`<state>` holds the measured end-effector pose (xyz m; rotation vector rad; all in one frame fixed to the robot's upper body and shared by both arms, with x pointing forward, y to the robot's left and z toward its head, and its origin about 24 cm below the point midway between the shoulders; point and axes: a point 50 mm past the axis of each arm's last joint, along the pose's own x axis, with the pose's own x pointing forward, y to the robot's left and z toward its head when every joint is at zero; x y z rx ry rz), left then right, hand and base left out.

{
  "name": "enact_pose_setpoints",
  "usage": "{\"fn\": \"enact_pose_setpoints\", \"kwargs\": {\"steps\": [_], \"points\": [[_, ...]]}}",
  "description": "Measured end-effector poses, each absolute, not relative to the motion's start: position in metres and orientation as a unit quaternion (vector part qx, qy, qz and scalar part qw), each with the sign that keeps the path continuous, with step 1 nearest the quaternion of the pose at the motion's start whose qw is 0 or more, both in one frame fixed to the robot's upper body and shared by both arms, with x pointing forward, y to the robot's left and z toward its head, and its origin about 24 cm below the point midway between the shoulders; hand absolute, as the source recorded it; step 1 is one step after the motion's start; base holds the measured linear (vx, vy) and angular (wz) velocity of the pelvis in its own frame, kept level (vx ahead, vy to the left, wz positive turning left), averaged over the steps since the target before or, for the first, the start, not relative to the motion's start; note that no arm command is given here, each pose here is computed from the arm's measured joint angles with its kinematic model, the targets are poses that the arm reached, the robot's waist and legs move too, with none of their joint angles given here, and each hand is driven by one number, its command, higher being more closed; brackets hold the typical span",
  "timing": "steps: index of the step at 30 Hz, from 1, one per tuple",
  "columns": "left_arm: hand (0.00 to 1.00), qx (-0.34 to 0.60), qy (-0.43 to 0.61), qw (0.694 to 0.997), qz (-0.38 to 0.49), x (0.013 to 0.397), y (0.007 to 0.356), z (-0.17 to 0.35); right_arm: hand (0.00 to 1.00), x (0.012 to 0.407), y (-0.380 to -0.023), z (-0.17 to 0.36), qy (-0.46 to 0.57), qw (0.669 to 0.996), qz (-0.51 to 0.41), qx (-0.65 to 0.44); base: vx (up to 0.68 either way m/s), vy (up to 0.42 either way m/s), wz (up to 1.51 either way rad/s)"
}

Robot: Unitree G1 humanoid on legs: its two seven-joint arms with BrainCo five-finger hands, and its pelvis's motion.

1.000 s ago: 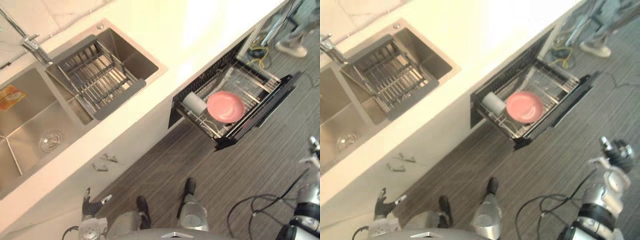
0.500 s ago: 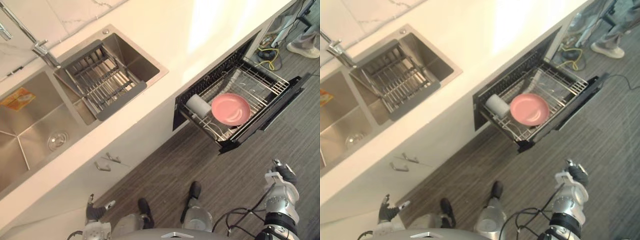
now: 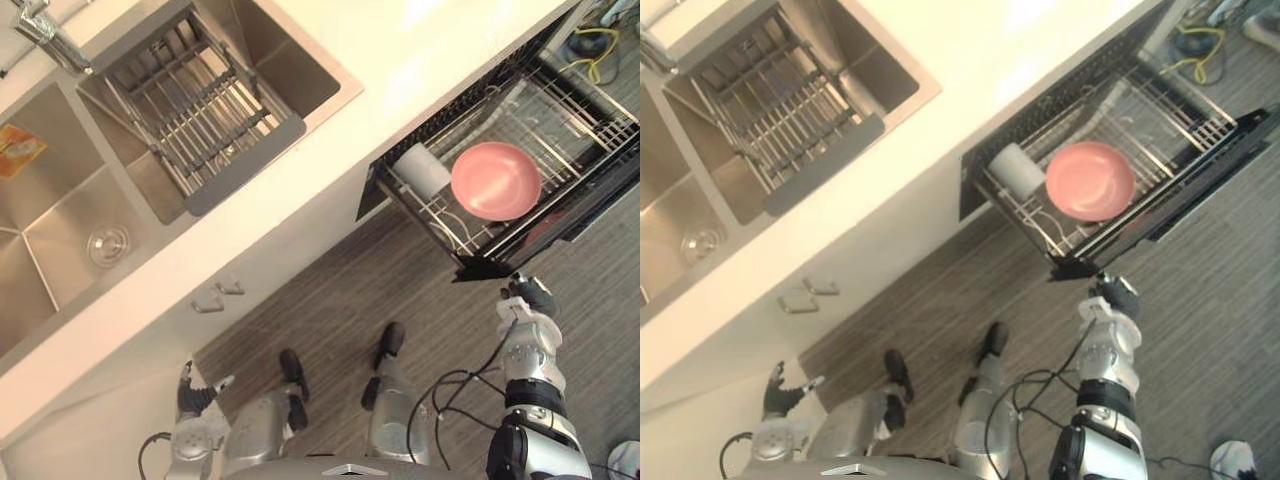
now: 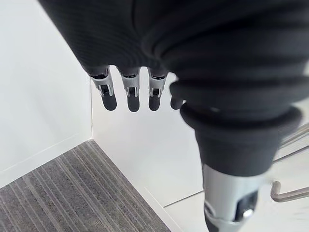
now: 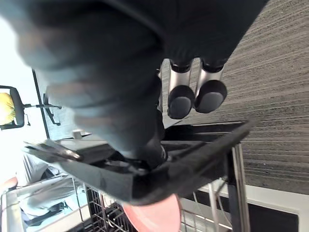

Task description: Walk over to the sink, pick up the cup, carry it to the dishwasher, place the cup inside the dishwasher, then close the dishwasher door

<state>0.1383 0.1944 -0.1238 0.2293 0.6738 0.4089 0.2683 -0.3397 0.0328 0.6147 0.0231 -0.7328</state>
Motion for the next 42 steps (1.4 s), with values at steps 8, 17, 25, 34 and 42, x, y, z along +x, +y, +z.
{"fn": "enact_pose_setpoints", "kwargs": {"steps": [8, 17, 25, 34, 42], "points": [[0.0, 0.114, 0.313, 0.924, 0.187, 0.149, 0.19, -0.12, 1.0, 0.289, -0.34, 0.065, 0.0, 0.91, -0.343, 0.231, -0.03, 0.006, 0.0], [0.0, 0.119, 0.302, 0.929, 0.175, 0.155, 0.183, -0.118, 1.0, 0.301, -0.343, 0.096, -0.013, 0.927, -0.341, 0.157, -0.05, 0.0, 0.03], [0.0, 0.115, 0.285, 0.943, 0.129, 0.16, 0.165, -0.116, 1.0, 0.347, -0.357, 0.181, 0.01, 0.944, -0.33, 0.017, -0.08, 0.009, 0.17], [0.0, 0.086, 0.26, 0.956, 0.107, 0.165, 0.152, -0.111, 1.0, 0.376, -0.338, 0.272, -0.009, 0.95, -0.274, -0.147, -0.09, -0.017, 0.22], [0.0, 0.08, 0.271, 0.956, 0.077, 0.145, 0.147, -0.117, 1.0, 0.38, -0.334, 0.285, 0.047, 0.914, -0.234, -0.329, 0.02, 0.02, 0.24]]}}
